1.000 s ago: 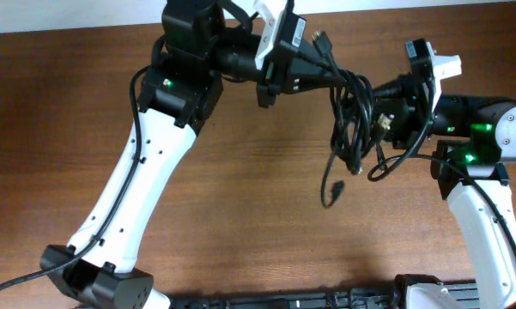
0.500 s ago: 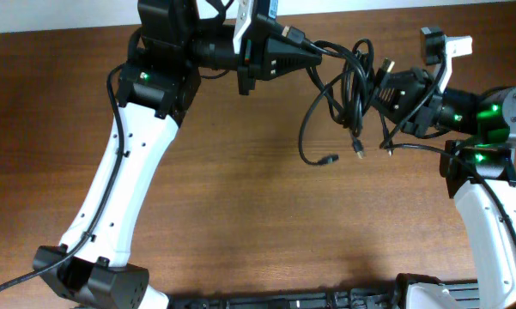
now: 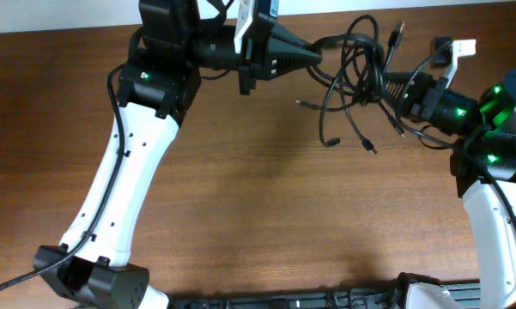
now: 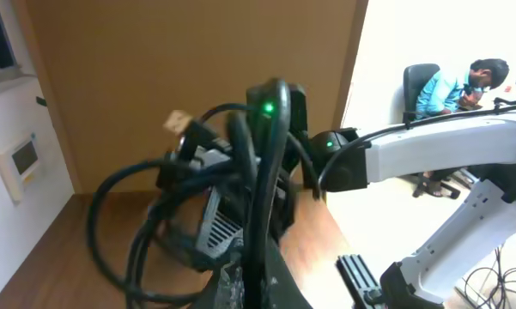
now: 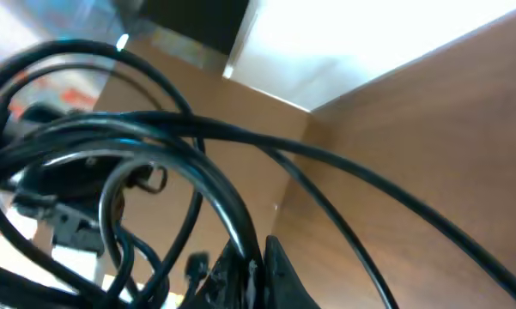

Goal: Untangle cables

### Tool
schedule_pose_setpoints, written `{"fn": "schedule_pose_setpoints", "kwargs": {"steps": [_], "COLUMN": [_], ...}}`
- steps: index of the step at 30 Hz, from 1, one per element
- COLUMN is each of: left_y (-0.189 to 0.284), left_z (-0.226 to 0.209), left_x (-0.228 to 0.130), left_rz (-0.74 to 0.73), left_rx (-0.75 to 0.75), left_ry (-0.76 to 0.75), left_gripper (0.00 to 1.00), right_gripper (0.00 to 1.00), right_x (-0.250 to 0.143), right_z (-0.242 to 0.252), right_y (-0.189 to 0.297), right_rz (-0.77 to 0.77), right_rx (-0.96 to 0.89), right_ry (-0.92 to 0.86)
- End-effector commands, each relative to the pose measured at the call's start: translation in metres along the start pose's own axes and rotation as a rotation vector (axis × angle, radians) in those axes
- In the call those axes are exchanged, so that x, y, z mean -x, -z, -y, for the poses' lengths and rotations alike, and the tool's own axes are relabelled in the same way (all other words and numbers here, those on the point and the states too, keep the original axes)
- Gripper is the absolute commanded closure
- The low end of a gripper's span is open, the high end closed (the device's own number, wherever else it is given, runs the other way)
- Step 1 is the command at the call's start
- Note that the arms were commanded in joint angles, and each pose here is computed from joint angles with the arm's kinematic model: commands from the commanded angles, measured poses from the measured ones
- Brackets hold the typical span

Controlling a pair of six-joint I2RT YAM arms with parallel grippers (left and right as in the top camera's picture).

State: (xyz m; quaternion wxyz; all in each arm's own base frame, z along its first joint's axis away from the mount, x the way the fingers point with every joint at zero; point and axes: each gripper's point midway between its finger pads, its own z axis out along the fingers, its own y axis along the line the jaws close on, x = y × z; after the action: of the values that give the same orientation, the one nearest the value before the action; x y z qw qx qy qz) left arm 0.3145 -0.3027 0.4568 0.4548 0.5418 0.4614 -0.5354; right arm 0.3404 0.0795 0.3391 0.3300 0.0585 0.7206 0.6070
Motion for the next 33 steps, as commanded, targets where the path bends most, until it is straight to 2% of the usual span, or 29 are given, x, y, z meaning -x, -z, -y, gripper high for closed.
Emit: {"fn": "schedule_pose_setpoints", "kwargs": {"steps": [1,8,9,10,11,12,15,16,17,20,23,26,33], "left_y": [0.004,0.004,0.004,0.004,0.004,0.005,0.009,0.009,0.009,0.010,0.010,0.009,-0.004], "left_z": [0.011,0.010,0.010,0.009,0.009,0.007,0.004,0.005,0.006,0.007,0.008,0.012,0.022], "left_x": [0.012,0.012,0.012,0.012,0.012,0.012,0.011,0.011,0.011,0.011,0.011,0.011,0.020], "left_rz": [0.009,0.009,0.009,0.009,0.009,0.008,0.007,0.007,0.008,0.008,0.009,0.010,0.025], "left_rx": [-0.033,-0.025,-0.025,-0.022,-0.020,-0.009,0.002,-0.001,-0.007,-0.014,-0.021,-0.043,-0.082], "left_ry": [-0.035,-0.054,-0.055,-0.054,-0.061,-0.061,-0.056,-0.056,-0.056,-0.055,-0.044,-0.045,-0.104], "left_gripper": [1.00,1.00,1.00,1.00,1.00,1.00,1.00,1.00,1.00,1.00,1.00,1.00,1.00], "right_gripper": [0.96,0.96,0.94,0.75,0.52,0.42,0.24,0.21,0.21,0.21,0.21,0.21,0.22], "right_x": [0.014,-0.003,-0.006,-0.009,-0.012,-0.014,-0.017,-0.018,-0.017,-0.015,-0.018,-0.024,-0.040], "right_z": [0.036,0.084,0.089,0.091,0.093,0.094,0.095,0.093,0.088,0.059,0.010,-0.025,-0.037], "right_y": [0.008,0.019,0.020,0.021,0.021,0.022,0.022,0.021,0.019,0.010,0.006,0.009,0.007], "right_rz": [0.121,0.173,0.175,0.170,0.166,0.163,0.153,0.143,0.121,0.027,-0.073,-0.134,-0.198], "right_rx": [-0.136,-0.326,-0.348,-0.357,-0.365,-0.370,-0.373,-0.363,-0.344,-0.209,0.016,0.161,0.247], "right_ry": [-0.145,-0.391,-0.418,-0.438,-0.455,-0.466,-0.482,-0.466,-0.407,-0.073,0.268,0.516,0.667]}}
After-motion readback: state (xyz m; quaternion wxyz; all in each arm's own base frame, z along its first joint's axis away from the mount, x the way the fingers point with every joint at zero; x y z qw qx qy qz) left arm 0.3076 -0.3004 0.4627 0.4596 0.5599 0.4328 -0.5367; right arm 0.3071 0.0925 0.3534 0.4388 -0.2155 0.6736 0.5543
